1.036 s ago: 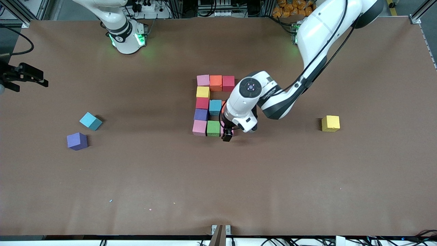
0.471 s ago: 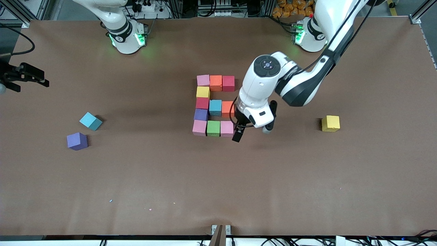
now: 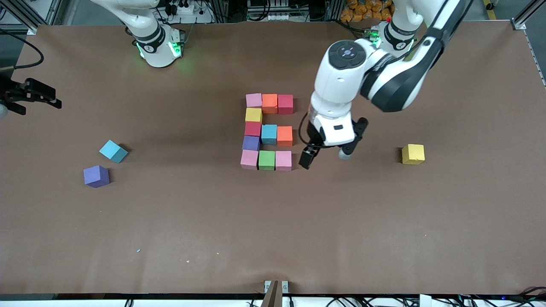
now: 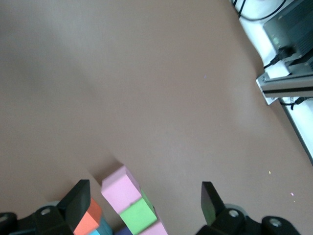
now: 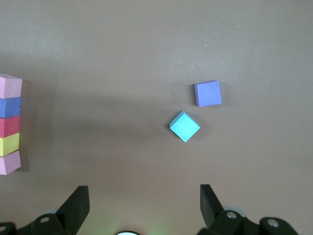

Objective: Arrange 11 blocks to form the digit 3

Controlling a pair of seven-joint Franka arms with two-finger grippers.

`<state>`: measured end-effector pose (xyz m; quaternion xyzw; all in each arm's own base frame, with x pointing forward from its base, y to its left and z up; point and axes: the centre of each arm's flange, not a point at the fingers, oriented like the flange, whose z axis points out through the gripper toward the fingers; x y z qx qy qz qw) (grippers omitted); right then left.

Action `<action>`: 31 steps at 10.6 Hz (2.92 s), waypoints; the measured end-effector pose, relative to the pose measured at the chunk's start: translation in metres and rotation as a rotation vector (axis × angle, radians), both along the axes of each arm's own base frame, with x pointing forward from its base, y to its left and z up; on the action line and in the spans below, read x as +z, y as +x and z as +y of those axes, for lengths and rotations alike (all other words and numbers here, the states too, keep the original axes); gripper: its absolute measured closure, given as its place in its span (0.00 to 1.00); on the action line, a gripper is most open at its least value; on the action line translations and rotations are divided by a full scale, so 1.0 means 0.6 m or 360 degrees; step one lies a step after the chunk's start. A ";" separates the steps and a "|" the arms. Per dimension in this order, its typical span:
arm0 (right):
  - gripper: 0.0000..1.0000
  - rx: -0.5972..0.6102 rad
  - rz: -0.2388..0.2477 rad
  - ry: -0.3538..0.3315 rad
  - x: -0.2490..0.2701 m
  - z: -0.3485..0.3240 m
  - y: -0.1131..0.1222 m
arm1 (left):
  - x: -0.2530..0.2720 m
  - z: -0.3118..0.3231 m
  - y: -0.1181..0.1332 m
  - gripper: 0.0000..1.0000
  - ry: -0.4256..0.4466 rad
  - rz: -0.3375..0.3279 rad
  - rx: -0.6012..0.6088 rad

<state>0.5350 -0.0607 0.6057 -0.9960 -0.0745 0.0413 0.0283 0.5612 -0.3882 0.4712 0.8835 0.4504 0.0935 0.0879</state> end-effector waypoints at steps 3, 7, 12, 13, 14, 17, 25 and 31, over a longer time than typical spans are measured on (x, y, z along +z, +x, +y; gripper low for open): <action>0.00 0.0001 0.0000 0.0000 0.000 0.000 0.000 | 0.061 0.073 0.024 0.00 0.0122 -0.0050 -0.0155; 0.00 0.0001 0.0000 0.0000 0.000 0.001 0.000 | 0.146 0.125 0.016 0.00 0.0310 -0.0013 -0.0375; 0.00 0.0002 0.0000 -0.0001 0.000 0.001 0.000 | 0.176 0.260 0.057 0.00 0.0357 0.0046 -0.0618; 0.00 0.0002 0.0000 -0.0001 0.000 0.001 0.000 | 0.185 0.280 0.061 0.00 0.0358 0.0050 -0.0693; 0.00 0.0002 0.0000 -0.0001 0.000 0.001 0.000 | 0.202 0.302 0.060 0.00 0.0360 0.0048 -0.0753; 0.00 0.0002 0.0000 -0.0001 0.000 0.001 0.000 | 0.261 0.406 0.048 0.00 0.0322 0.0060 -0.0891; 0.00 0.0002 0.0000 -0.0001 0.000 0.001 0.000 | 0.306 0.504 0.008 0.00 0.0366 0.0131 -0.1252; 0.00 0.0002 0.0000 -0.0001 0.000 0.001 0.000 | 0.294 0.504 -0.005 0.00 0.0361 0.0205 -0.1316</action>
